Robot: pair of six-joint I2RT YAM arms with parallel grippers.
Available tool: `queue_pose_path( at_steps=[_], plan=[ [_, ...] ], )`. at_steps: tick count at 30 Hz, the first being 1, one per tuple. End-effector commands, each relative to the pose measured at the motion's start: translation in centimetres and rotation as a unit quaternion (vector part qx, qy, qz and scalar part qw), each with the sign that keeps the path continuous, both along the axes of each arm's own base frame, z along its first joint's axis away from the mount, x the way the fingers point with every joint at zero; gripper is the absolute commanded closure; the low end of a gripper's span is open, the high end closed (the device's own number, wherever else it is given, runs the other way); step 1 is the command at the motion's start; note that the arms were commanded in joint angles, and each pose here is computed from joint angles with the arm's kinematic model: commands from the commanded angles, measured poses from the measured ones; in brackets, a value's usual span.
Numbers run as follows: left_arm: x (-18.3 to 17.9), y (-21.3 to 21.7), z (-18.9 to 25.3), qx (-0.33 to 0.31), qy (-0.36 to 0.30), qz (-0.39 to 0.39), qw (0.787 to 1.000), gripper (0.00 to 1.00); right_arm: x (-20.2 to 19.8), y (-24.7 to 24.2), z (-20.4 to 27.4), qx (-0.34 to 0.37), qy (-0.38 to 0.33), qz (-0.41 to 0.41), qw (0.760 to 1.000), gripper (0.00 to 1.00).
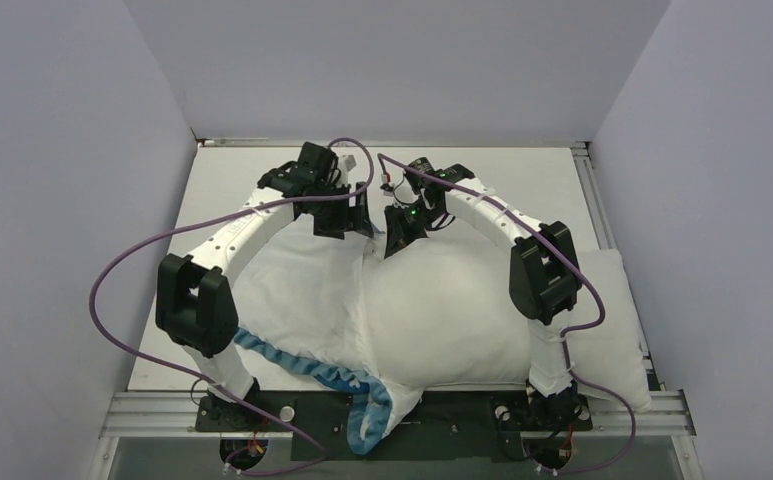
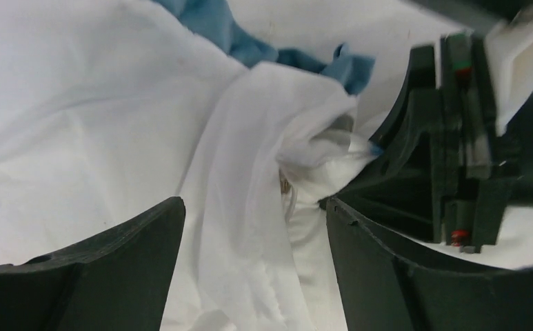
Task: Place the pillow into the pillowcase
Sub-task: Stuff the pillow into the pillowcase.
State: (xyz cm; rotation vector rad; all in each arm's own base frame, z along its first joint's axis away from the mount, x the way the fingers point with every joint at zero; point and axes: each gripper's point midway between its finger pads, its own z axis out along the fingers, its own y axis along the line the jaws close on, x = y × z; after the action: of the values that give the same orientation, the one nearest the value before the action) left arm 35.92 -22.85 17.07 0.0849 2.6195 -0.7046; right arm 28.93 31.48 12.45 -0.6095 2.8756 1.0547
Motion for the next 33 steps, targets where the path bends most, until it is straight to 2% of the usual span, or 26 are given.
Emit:
queue_pose_path(
  at_steps=[1,3,6,10,15,18,20,21,23,29,33],
  plan=[
    [-2.9,0.1,-0.1,0.038,-0.01,-0.046,0.998,0.28,-1.2,-1.5,0.0,-0.033,0.014,-0.008,0.999,0.95],
    [-3.4,-0.3,-1.0,0.051,-0.003,-0.056,0.997,0.29,-1.2,-1.5,-0.1,-0.034,0.015,-0.008,0.999,0.95],
    [-3.4,-0.2,-2.2,0.086,0.004,-0.059,0.995,0.37,-1.1,-1.6,-0.2,-0.035,0.015,-0.009,0.999,0.95],
    [-2.5,0.6,-3.8,0.123,0.005,-0.043,0.991,0.55,-0.8,-1.8,0.0,-0.034,0.012,-0.012,0.999,0.95],
    [-1.9,-1.3,-5.3,0.112,0.008,-0.067,0.991,0.48,-0.5,-2.0,0.1,-0.033,0.01,-0.017,0.999,0.95],
    [-1.9,-2.6,-5.6,0.103,0.007,-0.079,0.991,0.49,-0.2,-2.3,0.2,-0.033,0.009,-0.021,0.999,0.95],
    [-1.9,-3.3,-5.5,0.085,0.01,-0.081,0.993,0.62,0.1,-2.4,0.3,-0.032,0.007,-0.024,0.999,0.95],
    [-1.8,-3.7,-5.3,0.075,0.009,-0.079,0.994,0.73,0.2,-2.4,0.4,-0.03,0.006,-0.024,0.999,0.95],
    [-1.0,-3.9,-4.2,0.059,-0.003,-0.07,0.996,0.98,0.3,-2.4,0.7,-0.028,0.005,-0.024,0.999,0.95],
    [4.0,-2.0,1.8,0.011,-0.072,0.025,0.997,1.0,-0.2,-1.8,2.4,0.008,-0.007,-0.001,1.0,0.95],
    [7.2,-0.8,7.0,-0.063,-0.133,0.084,0.986,1.0,-0.7,-1.0,4.8,0.058,-0.027,0.021,0.998,0.95]
  ],
)
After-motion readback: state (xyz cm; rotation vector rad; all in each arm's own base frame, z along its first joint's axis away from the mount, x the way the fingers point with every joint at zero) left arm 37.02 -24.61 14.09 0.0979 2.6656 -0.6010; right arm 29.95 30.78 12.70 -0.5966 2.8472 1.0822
